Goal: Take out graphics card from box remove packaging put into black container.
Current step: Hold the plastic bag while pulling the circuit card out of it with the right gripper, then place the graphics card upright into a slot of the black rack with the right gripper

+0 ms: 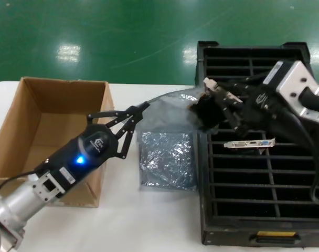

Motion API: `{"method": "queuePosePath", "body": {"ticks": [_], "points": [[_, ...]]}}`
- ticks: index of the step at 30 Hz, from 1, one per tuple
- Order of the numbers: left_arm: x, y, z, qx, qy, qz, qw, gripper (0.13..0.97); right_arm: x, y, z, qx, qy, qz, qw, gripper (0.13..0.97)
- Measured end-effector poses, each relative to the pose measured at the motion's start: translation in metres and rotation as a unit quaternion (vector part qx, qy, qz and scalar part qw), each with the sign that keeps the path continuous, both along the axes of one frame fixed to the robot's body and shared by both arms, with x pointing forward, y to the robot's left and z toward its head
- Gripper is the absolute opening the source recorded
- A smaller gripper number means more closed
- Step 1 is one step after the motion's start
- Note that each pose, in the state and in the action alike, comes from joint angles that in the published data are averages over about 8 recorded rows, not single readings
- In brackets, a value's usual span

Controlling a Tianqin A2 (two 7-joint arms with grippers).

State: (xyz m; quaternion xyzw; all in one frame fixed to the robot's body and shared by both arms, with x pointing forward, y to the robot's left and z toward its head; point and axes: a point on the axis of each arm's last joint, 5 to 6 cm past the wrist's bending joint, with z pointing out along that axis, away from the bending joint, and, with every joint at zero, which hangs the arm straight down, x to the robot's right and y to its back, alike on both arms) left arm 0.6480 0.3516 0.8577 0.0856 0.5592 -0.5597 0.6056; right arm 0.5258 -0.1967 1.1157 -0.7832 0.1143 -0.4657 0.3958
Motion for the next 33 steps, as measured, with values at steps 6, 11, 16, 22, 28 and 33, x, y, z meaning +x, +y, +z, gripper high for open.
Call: {"method": "queuePosePath", "body": {"ticks": [6, 11, 16, 22, 28, 33], "points": [[-0.0076, -0.0049, -0.0132, -0.014, 0.023, -0.011, 0.9996, 0.138, -0.003, 0.002, 0.036, -0.062, -0.011, 0.0, 0.998, 0.185], [-0.0125, -0.0095, -0.0227, -0.016, 0.035, -0.015, 0.9992, 0.138, -0.009, 0.004, 0.065, -0.086, -0.037, 0.009, 0.996, 0.185], [-0.0155, -0.0133, -0.0293, -0.021, 0.049, -0.014, 0.9985, 0.138, -0.014, 0.004, 0.087, -0.097, -0.057, 0.012, 0.994, 0.185], [-0.0194, -0.0135, -0.0331, -0.053, 0.103, 0.004, 0.9933, 0.138, -0.02, 0.002, 0.105, -0.119, -0.061, 0.006, 0.991, 0.185], [-0.0288, -0.0091, -0.0278, -0.119, 0.181, 0.028, 0.9758, 0.138, -0.022, 0.005, 0.108, -0.148, -0.038, 0.008, 0.988, 0.185], [-0.0384, -0.0121, -0.017, -0.188, 0.241, 0.021, 0.9519, 0.138, -0.019, 0.006, 0.096, -0.176, 0.005, 0.025, 0.984, 0.185]]}}
